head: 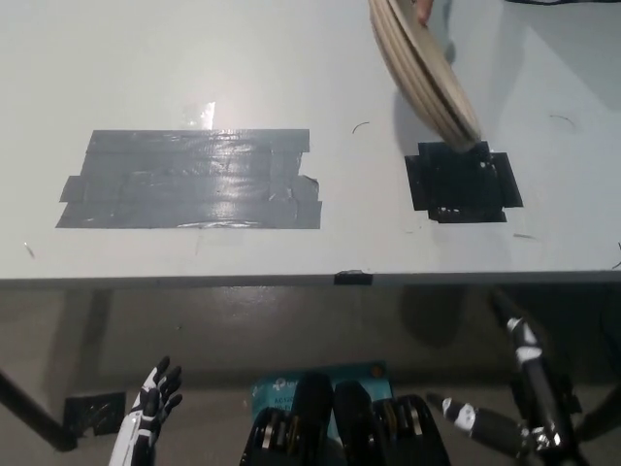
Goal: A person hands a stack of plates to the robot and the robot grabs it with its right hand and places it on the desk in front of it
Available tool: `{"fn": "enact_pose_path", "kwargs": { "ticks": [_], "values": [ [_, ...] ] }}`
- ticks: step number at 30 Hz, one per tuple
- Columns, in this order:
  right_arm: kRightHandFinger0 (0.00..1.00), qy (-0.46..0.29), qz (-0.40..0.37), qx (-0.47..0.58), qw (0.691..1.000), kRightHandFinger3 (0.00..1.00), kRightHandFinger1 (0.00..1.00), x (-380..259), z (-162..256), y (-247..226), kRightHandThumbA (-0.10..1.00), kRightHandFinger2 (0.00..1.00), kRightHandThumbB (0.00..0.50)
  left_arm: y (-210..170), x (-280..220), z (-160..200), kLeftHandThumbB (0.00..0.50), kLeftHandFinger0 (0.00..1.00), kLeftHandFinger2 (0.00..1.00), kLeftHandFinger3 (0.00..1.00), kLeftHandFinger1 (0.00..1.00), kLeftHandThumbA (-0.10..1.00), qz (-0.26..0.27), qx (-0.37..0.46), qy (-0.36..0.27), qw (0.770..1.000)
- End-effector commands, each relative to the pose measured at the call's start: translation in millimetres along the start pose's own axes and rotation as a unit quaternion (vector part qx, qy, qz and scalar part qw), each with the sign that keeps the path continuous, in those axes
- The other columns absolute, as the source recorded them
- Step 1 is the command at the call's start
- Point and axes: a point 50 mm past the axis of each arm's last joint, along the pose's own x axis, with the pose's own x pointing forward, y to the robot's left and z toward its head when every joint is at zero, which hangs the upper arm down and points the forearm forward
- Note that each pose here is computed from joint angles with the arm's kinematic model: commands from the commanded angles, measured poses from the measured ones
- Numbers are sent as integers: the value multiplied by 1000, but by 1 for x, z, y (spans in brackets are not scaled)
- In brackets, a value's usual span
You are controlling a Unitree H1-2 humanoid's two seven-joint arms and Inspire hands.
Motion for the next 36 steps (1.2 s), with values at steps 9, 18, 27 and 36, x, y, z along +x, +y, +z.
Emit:
{"fn": "enact_pose_path", "kwargs": {
  "ticks": [9,18,27,36],
  "values": [
    [1000,-195,-148,-183,952,1000,1000,102,88,-29,996,1000,367,-1,-2,5,215,1000,1000,1000,1000,1000,-5,7,-22,1000],
    [1000,-184,-163,-209,947,1000,1000,162,78,-26,963,1000,337,-1,-3,4,210,1000,1000,1000,1000,1000,-5,12,-18,1000],
    [1000,-160,-153,-248,943,1000,1000,213,67,-21,1000,1000,362,-2,-3,4,225,1000,1000,1000,1000,1000,-8,14,-16,1000],
    [1000,-152,-138,-275,939,1000,1000,248,59,-12,1000,1000,376,-1,-3,5,225,1000,1000,1000,1000,1000,-5,17,-18,1000]
  ]
}}
